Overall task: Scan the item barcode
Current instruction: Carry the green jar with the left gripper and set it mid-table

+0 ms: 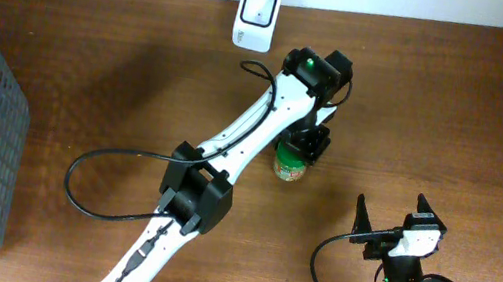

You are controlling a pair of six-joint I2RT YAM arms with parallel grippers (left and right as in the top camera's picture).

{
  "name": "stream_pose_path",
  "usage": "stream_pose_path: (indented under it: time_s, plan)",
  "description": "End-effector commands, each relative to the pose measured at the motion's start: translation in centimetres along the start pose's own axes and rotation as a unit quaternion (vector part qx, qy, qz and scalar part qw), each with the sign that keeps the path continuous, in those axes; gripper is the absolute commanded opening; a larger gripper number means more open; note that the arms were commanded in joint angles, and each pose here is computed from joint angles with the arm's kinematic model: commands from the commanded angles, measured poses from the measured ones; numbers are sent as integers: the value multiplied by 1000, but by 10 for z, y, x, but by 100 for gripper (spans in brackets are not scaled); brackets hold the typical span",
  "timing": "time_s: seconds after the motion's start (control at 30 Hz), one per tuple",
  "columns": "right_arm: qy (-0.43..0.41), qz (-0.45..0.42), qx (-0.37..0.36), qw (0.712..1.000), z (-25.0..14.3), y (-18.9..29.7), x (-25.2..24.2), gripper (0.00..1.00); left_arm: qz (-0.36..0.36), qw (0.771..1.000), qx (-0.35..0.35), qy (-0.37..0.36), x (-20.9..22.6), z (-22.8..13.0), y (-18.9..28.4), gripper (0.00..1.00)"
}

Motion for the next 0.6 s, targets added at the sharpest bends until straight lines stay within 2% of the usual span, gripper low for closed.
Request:
stream_pose_path:
  time_s: [0.0, 0.03, 0.13, 0.2, 0.37, 0.47, 0.57]
  plan:
    - [-4, 6, 0, 1000, -2, 0, 2, 98, -1, 1000, -6, 0, -3, 0, 3, 86]
    - [-4, 6, 0, 1000, -2, 0, 2, 98, 0, 1000, -4, 0, -2, -1, 3, 99]
    - [-4, 6, 1, 1000, -2, 0, 2, 98, -4, 1000, -12, -1, -3, 1, 7, 99]
    - [-4, 6, 0, 1000, -2, 0, 2, 98, -18, 999, -50, -5, -7, 4, 31, 99]
    - [-4, 6, 0, 1000, -2, 0, 2, 98, -69, 978, -198, 0, 6, 8, 127, 99]
    - [-4, 6, 0, 1000, -2, 0, 2, 98, -66, 953, -291, 48, 59, -5, 201, 96]
    - [-4, 6, 0, 1000, -2, 0, 2, 98, -34, 907, -401, 128, 137, -50, 291, 93]
Point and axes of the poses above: each gripper's point midway between its finger pads, its own y axis back along the fingers, its own x axis along the line the jaws close on, z = x × y, the point moved 7 cm from there along y, back along the fingers, and after that the axes turned 13 degrees about y, right-handed, at the moved point
